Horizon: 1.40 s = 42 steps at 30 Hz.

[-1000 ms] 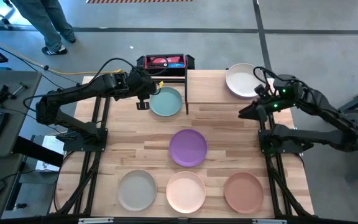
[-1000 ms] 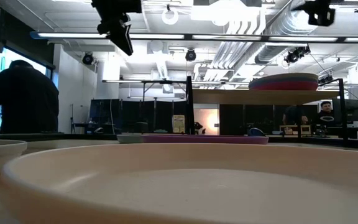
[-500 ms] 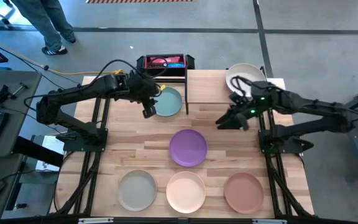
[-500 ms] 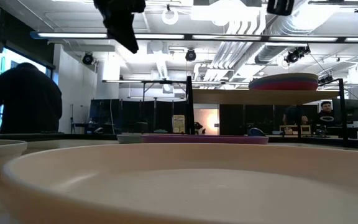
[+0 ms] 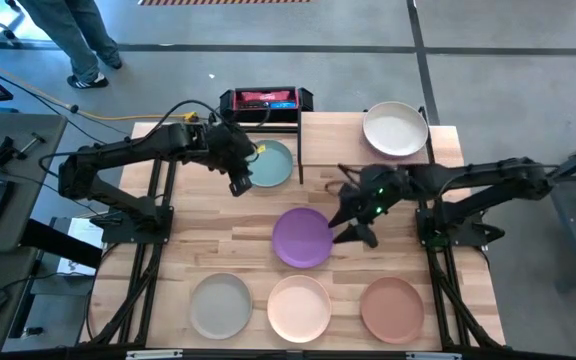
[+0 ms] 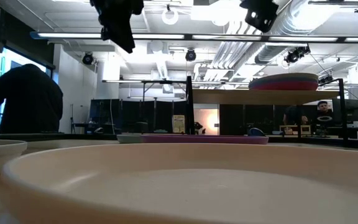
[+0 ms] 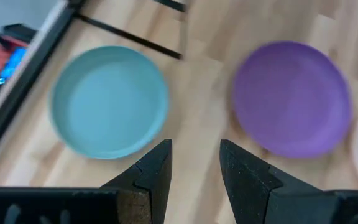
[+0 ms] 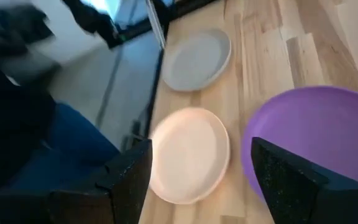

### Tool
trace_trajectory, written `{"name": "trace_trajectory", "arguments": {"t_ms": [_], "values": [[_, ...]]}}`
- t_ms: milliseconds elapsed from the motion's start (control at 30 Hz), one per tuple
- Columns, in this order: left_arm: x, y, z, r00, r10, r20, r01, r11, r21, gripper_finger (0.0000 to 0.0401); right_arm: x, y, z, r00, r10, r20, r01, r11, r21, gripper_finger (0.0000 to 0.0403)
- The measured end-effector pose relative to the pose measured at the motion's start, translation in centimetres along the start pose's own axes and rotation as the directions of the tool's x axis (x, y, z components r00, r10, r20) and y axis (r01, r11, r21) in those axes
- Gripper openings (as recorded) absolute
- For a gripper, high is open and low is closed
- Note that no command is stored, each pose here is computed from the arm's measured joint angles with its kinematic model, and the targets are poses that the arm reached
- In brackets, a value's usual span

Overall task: Place and stack plates onto a shelf
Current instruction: Stack the violet plate on top of the white plate on the shelf

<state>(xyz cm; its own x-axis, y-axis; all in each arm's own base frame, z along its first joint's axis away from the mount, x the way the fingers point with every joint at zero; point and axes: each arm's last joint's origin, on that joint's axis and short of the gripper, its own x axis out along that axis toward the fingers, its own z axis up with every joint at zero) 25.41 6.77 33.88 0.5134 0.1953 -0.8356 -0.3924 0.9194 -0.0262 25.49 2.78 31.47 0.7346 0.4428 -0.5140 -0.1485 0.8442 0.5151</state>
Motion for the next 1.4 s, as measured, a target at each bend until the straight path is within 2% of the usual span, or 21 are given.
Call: {"name": "trace_trajectory", "arguments": {"t_ms": [167,333,733,867,1067,1167,1400], "values": [[-0.1,-1.6,-0.3,0.998,-0.063,-0.009,0.063,0.997,0.053,0.0124,2.4,0.0,-0.7,0.996,-0.082,-0.045,0.075,0.988,-0.135,0.0254],[-0.3,-3.2,-0.8,0.995,-0.093,-0.028,0.096,0.991,0.098,0.0124,4.7,-0.2,-1.5,0.985,-0.145,-0.099,0.121,0.969,-0.215,0.0254],[-0.8,-6.2,-2.2,0.986,-0.136,-0.093,0.148,0.981,0.127,0.0124,10.5,-0.2,-4.4,0.947,-0.201,-0.252,0.099,0.925,-0.366,0.0254],[-1.0,-6.8,-2.4,0.984,-0.147,-0.097,0.160,0.978,0.138,0.0124,11.7,-0.2,-5.3,0.932,-0.227,-0.282,0.098,0.908,-0.407,0.0254],[-1.1,-7.5,-2.7,0.982,-0.160,-0.101,0.171,0.978,0.120,0.0124,13.3,-0.6,-6.5,0.898,-0.330,-0.291,0.157,0.859,-0.488,0.0254],[-1.2,-7.8,-2.8,0.981,-0.166,-0.103,0.178,0.976,0.122,0.0124,14.1,-1.0,-7.1,0.883,-0.353,-0.308,0.147,0.833,-0.533,0.0254],[-1.4,-8.4,-3.1,0.978,-0.177,-0.106,0.189,0.975,0.119,0.0124,15.4,-1.9,-8.0,0.856,-0.384,-0.346,0.145,0.821,-0.552,0.0254]]}}
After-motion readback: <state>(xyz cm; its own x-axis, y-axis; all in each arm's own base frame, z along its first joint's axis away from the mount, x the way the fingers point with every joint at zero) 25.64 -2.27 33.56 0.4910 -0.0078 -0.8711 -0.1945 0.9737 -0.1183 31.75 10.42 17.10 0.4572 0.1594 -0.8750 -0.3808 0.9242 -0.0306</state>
